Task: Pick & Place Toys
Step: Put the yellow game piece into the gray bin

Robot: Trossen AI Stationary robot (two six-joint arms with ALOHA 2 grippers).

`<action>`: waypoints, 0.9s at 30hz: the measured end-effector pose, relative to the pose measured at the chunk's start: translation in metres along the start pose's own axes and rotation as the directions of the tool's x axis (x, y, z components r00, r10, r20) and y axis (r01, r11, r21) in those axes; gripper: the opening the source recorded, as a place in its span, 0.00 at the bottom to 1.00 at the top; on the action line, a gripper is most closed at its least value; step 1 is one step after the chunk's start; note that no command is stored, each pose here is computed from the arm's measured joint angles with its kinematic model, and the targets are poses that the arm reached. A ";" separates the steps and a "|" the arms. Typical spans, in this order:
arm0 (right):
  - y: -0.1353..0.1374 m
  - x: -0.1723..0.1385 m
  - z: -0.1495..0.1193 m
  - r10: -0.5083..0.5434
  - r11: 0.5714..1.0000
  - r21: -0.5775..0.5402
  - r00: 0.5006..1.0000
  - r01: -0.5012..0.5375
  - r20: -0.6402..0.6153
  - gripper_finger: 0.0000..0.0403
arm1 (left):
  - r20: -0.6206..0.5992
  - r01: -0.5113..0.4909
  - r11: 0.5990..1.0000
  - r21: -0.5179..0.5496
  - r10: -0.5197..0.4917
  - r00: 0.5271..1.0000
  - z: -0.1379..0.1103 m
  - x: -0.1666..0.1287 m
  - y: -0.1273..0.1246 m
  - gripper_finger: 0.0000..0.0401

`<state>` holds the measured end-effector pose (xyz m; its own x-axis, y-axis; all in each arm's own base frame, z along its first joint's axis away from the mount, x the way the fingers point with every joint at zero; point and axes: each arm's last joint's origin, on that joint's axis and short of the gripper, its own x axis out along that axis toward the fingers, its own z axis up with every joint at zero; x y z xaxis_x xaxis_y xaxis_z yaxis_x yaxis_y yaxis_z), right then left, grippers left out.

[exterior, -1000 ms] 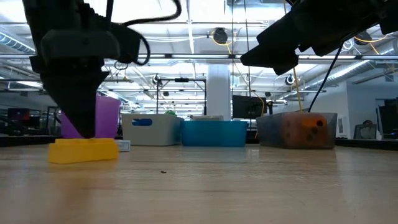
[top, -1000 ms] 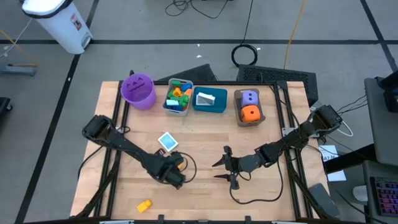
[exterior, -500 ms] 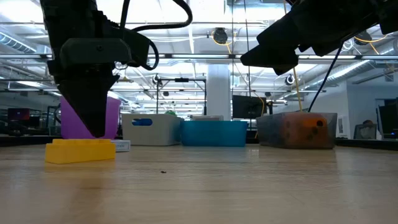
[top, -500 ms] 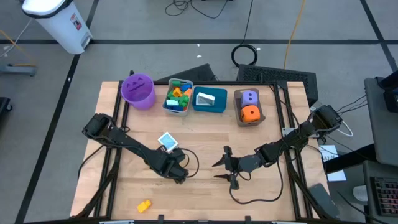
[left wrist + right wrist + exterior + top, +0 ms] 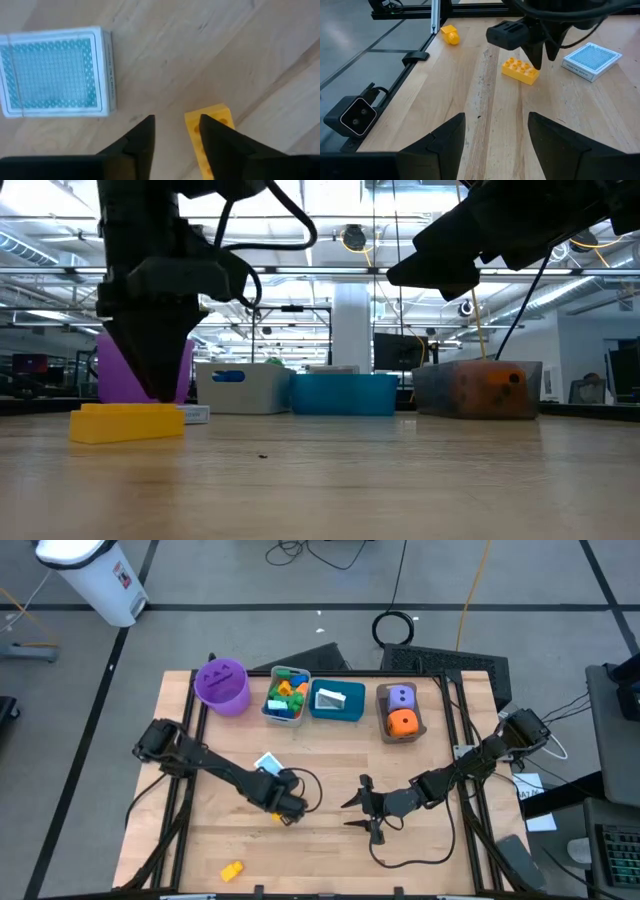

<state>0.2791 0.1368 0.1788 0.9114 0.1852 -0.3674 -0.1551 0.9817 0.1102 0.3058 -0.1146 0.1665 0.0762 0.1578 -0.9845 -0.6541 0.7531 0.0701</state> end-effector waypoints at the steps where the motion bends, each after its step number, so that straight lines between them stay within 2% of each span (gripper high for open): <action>1: 0.000 0.000 0.000 0.000 1.000 0.000 1.000 0.000 0.000 0.52 | -0.024 0.005 1.000 -0.007 -0.005 1.000 0.000 0.000 0.001 0.43; 7: 0.000 0.000 0.000 0.000 1.000 0.000 1.000 0.000 0.000 0.52 | -0.123 0.059 0.998 -0.035 -0.063 0.990 -0.002 -0.001 -0.001 0.59; 12: 0.000 0.000 0.000 0.000 1.000 0.000 1.000 0.000 0.000 0.52 | -0.154 0.080 0.996 -0.038 -0.085 0.984 -0.003 -0.001 -0.001 0.68; 20: 0.000 0.000 0.000 0.000 1.000 0.000 1.000 0.000 0.000 0.52 | -0.122 0.124 0.992 -0.019 -0.125 0.985 -0.005 -0.015 -0.001 0.70; 27: 0.000 0.000 0.000 0.000 1.000 0.000 1.000 0.000 0.000 0.52 | -0.056 0.219 0.975 0.045 -0.217 0.975 -0.029 -0.037 -0.012 0.71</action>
<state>0.2791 0.1369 0.1788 0.9115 0.1853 -0.3672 -0.1551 0.9817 0.1103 0.2893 -0.1483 0.1972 0.1736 -0.0454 -0.9838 -0.5868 0.7974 -0.1404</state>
